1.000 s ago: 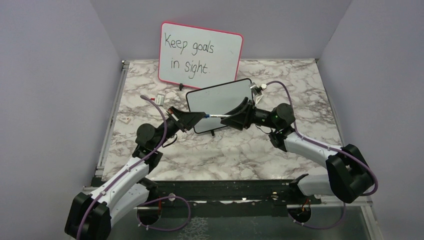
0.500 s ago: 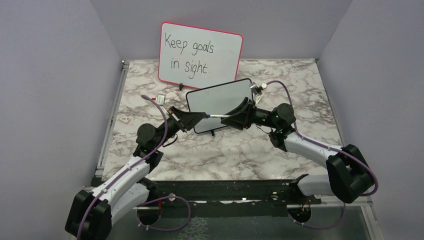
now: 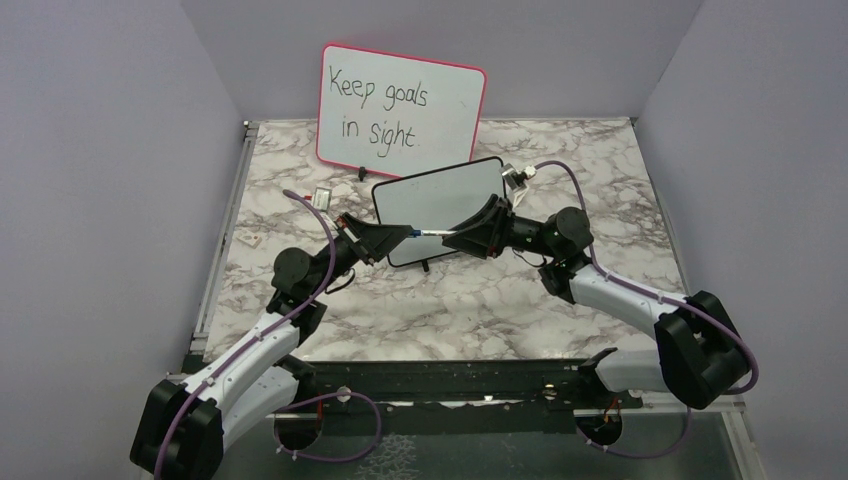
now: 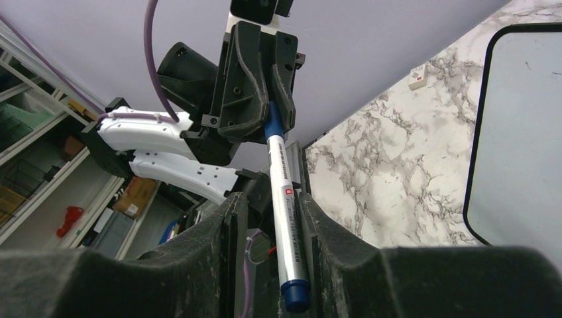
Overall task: Write a sentence on the whiteboard
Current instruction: Open the whiteboard marker at the center of the board.
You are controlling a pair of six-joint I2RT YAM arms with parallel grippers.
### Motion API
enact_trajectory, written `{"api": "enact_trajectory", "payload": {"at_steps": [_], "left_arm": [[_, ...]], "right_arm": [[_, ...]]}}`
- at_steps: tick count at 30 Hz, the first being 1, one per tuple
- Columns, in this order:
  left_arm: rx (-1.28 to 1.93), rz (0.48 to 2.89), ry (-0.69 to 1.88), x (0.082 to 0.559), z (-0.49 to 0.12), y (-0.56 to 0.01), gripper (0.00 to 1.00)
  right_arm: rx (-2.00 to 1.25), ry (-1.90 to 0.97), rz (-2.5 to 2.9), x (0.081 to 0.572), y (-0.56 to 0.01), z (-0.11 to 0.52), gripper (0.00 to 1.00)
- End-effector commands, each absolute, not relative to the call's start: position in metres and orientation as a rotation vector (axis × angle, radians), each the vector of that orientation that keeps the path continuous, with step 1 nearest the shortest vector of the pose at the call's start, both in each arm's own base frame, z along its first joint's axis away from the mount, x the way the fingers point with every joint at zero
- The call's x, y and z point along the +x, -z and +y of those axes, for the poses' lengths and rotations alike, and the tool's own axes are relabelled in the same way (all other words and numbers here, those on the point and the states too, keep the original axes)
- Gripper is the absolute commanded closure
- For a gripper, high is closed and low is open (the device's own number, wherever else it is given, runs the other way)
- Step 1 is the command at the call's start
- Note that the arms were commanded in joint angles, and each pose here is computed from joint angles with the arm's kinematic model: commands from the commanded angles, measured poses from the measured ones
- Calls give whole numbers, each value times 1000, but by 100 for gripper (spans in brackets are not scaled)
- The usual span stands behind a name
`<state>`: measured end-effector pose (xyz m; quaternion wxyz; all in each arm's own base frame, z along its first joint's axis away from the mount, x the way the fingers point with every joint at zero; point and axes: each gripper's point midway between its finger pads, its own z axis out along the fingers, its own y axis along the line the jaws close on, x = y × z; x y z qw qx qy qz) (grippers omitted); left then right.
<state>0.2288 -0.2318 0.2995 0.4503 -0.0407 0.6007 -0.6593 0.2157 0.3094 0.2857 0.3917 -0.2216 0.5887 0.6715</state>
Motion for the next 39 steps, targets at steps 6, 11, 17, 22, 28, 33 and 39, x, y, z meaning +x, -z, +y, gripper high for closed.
{"api": "enact_trajectory", "payload": {"at_steps": [6, 11, 17, 22, 28, 33, 39], "left_arm": [[-97, 1506, 1639, 225, -232, -289, 100], [-96, 1503, 1644, 223, -231, -289, 100], [-86, 1500, 1648, 223, -232, -291, 100], [-84, 1502, 1649, 222, -232, -290, 100], [-86, 1499, 1653, 220, -231, -290, 100], [-80, 1494, 1653, 219, -231, -291, 100], [-57, 1499, 1654, 220, -234, -293, 100]], "right_arm": [[-538, -1681, 1389, 217, -316, 304, 65], [-519, -1674, 1396, 220, -315, 303, 67], [-523, -1669, 1406, 220, -313, 304, 72], [-520, -1667, 1416, 220, -311, 303, 74], [-515, -1641, 1420, 222, -313, 302, 64], [-524, -1635, 1435, 222, -311, 301, 63], [-552, -1631, 1457, 221, -308, 302, 66]]}}
